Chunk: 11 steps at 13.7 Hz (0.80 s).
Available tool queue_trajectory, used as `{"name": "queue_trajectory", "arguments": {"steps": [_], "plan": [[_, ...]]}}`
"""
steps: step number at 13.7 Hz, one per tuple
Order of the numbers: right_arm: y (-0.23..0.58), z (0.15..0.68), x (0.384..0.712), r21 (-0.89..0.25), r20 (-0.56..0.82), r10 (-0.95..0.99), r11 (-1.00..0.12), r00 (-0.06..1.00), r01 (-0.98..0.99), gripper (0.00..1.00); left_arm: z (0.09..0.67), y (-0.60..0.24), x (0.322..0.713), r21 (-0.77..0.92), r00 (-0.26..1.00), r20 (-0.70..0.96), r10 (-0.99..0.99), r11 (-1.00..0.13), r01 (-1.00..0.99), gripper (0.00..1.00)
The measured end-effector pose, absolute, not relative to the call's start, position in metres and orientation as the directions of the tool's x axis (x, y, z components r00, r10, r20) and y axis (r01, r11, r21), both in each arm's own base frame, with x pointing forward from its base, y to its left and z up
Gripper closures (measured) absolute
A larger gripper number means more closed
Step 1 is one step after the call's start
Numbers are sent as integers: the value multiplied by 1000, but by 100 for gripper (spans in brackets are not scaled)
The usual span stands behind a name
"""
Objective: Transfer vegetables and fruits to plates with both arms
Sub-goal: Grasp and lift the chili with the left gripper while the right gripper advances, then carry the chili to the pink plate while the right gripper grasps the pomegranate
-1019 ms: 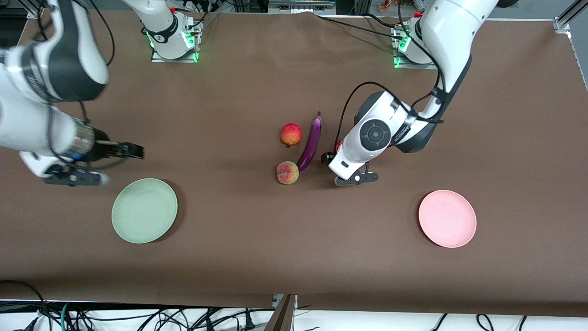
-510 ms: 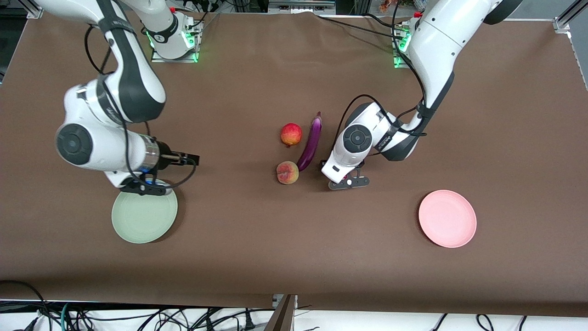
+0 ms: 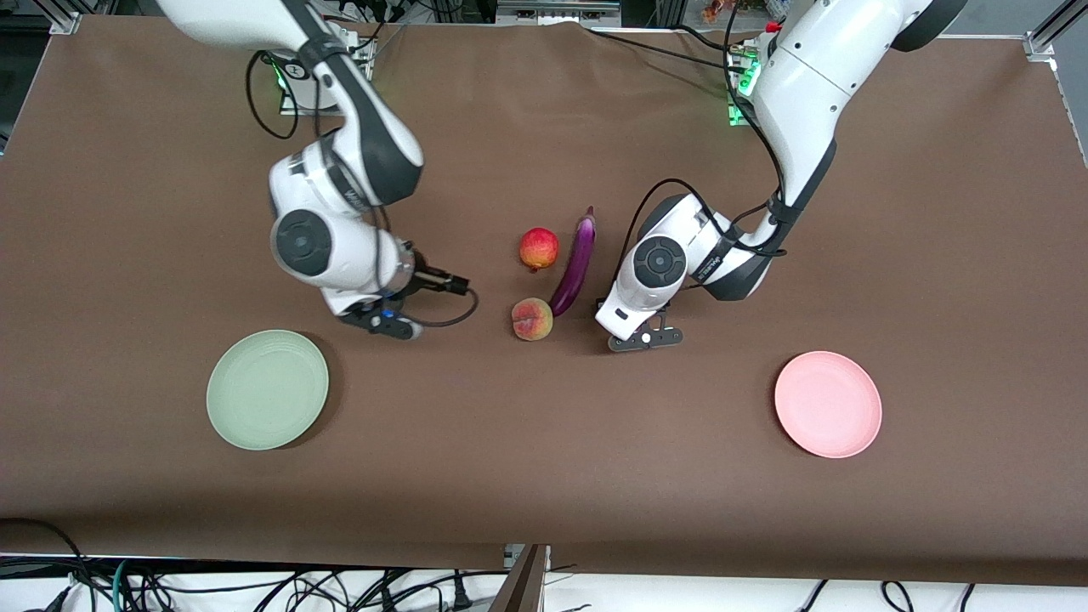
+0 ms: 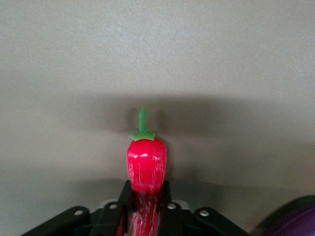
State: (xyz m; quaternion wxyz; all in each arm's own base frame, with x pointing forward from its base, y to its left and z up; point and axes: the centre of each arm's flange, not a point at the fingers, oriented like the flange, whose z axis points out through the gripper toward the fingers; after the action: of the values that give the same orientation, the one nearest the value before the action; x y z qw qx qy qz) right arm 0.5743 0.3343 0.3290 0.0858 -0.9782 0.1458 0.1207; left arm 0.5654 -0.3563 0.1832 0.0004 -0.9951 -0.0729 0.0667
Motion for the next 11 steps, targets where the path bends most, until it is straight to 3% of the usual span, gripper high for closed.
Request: {"name": "queue_trajectory", "arguments": {"steps": [4, 11], "plan": [[394, 295, 525, -147, -232, -313, -925, 921, -351, 0, 213, -332, 585, -85, 977, -145, 154, -986, 143, 77], [464, 245, 471, -148, -223, -357, -908, 907, -393, 0, 283, -191, 667, -224, 981, -126, -145, -960, -170, 77]]}}
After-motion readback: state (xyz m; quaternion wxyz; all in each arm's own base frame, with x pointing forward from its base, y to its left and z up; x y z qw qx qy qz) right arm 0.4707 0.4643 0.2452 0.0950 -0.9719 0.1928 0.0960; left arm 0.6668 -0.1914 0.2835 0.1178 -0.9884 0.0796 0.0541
